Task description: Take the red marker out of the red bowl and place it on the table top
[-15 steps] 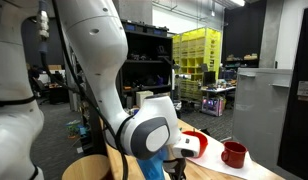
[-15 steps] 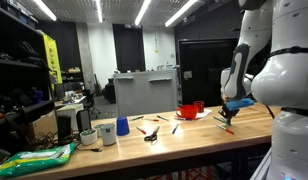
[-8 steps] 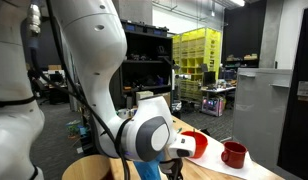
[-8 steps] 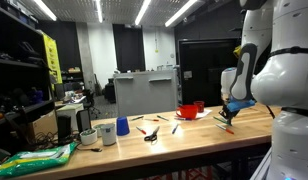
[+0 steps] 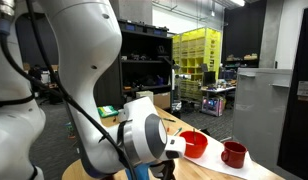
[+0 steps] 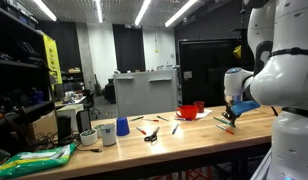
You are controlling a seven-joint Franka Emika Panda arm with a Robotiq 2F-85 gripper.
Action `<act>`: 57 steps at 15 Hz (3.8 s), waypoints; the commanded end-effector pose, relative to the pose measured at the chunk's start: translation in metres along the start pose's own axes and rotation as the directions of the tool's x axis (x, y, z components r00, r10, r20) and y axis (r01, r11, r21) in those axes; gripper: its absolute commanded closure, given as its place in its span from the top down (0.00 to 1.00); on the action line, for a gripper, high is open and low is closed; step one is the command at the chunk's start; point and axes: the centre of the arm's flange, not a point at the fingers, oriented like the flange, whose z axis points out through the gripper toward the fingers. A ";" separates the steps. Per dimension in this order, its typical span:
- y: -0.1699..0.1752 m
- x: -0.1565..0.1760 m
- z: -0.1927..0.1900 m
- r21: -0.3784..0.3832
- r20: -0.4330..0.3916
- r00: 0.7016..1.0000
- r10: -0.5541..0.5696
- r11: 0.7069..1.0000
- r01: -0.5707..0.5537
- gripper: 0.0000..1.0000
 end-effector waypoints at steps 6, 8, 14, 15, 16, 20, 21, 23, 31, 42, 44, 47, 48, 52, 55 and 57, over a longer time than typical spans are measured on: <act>-0.006 -0.052 -0.065 0.057 -0.130 0.991 -0.044 0.997 0.052 0.00; -0.012 -0.056 -0.064 0.131 -0.120 0.991 -0.054 0.989 0.069 0.00; -0.023 -0.074 -0.063 0.232 -0.050 0.997 -0.061 0.970 0.071 0.00; -0.023 -0.077 -0.061 0.236 -0.042 0.997 -0.061 0.969 0.069 0.00; -0.023 -0.079 -0.061 0.236 -0.034 0.998 -0.057 0.970 0.064 0.00; -0.022 -0.088 -0.058 0.229 -0.007 0.999 -0.052 0.972 0.052 0.00; -0.023 -0.090 -0.057 0.229 0.000 0.999 -0.053 0.972 0.051 0.00; -0.024 -0.093 -0.054 0.232 0.013 0.998 -0.056 0.971 0.051 0.00; -0.034 -0.097 -0.047 0.242 0.029 0.996 -0.079 0.968 0.070 0.00; -0.112 -0.060 -0.043 0.242 -0.086 0.966 -0.246 0.935 0.259 0.00; -0.119 -0.058 -0.044 0.240 -0.101 0.958 -0.268 0.928 0.285 0.00; -0.124 -0.054 -0.045 0.238 -0.116 0.952 -0.283 0.923 0.303 0.00; -0.123 -0.052 -0.045 0.237 -0.120 0.952 -0.282 0.923 0.303 0.00; -0.117 -0.037 -0.056 0.236 -0.136 0.952 -0.275 0.924 0.301 0.00; -0.115 -0.027 -0.065 0.248 -0.134 0.948 -0.289 0.916 0.315 0.00; -0.113 -0.024 -0.070 0.269 -0.128 0.944 -0.303 0.906 0.327 0.00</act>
